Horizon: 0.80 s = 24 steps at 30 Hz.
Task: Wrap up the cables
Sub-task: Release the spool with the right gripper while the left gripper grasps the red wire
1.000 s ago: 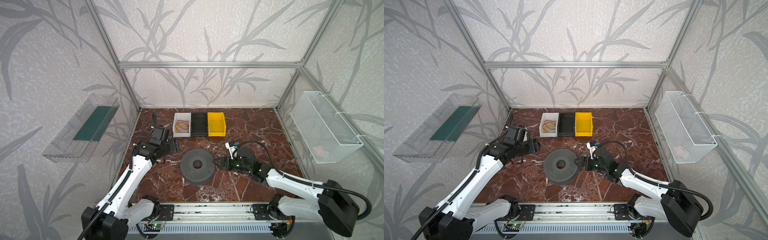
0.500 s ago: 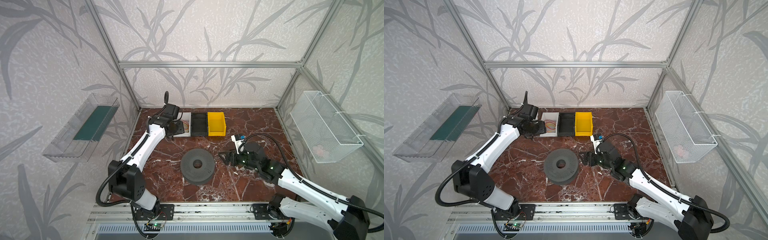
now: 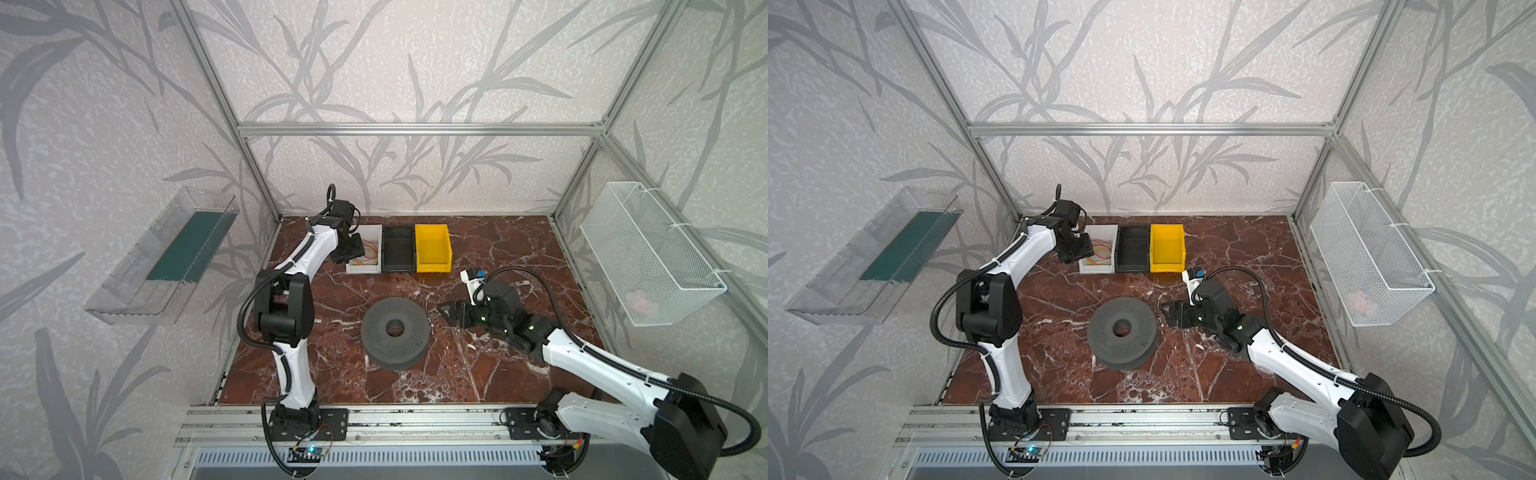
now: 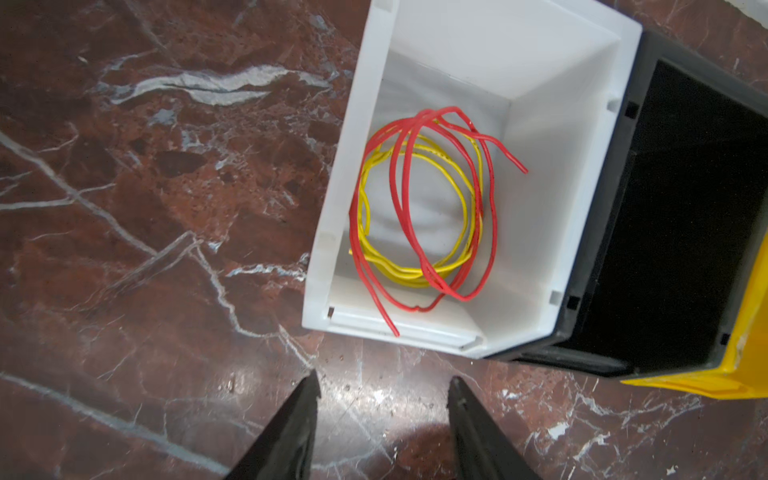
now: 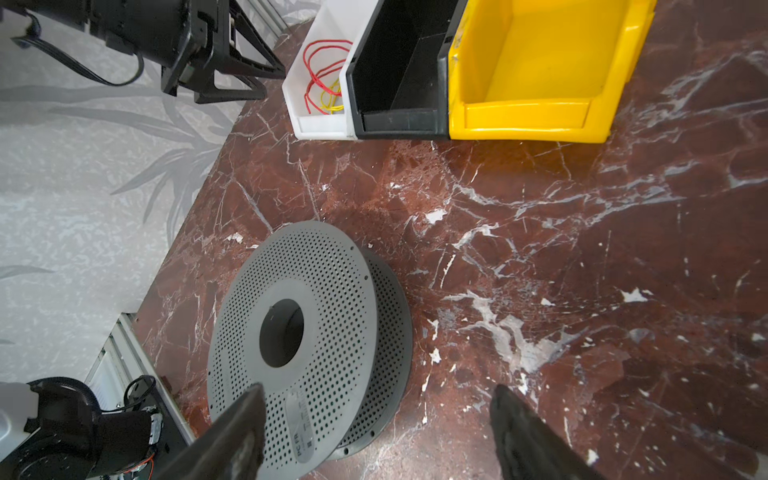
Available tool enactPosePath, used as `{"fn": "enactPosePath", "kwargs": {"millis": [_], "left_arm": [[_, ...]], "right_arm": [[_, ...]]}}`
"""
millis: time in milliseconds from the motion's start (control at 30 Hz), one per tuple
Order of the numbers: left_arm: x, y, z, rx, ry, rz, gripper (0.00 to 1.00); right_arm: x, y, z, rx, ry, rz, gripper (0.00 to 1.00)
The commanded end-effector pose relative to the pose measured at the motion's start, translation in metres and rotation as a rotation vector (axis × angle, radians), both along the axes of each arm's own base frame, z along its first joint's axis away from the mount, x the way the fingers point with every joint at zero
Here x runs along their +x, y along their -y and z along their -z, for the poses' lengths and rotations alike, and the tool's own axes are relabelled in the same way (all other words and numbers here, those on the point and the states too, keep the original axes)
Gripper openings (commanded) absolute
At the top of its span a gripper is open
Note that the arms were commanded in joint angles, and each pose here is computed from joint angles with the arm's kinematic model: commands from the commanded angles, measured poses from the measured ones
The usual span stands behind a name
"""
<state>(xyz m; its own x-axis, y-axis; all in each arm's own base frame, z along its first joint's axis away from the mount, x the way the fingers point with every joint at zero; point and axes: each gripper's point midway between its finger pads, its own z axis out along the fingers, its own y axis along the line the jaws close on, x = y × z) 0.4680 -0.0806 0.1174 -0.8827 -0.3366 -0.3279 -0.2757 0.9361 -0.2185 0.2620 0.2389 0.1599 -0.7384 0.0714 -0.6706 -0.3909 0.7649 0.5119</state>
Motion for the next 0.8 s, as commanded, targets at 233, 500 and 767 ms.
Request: {"fn": "enactPosePath", "kwargs": {"millis": [233,500,767], "left_arm": [[0.031,0.02,0.011,-0.107,0.028,-0.022,0.5],[0.043,0.013,0.023,-0.071,0.041,-0.041,0.46],[0.058,0.016,0.024,-0.096,0.103,-0.06,0.32]], "right_arm": [[0.008,-0.003,0.012,0.015,-0.018,-0.025,0.82],[0.012,-0.003,0.017,0.008,-0.027,-0.028,0.82],[0.011,-0.003,0.016,0.017,-0.034,-0.03,0.82]]}}
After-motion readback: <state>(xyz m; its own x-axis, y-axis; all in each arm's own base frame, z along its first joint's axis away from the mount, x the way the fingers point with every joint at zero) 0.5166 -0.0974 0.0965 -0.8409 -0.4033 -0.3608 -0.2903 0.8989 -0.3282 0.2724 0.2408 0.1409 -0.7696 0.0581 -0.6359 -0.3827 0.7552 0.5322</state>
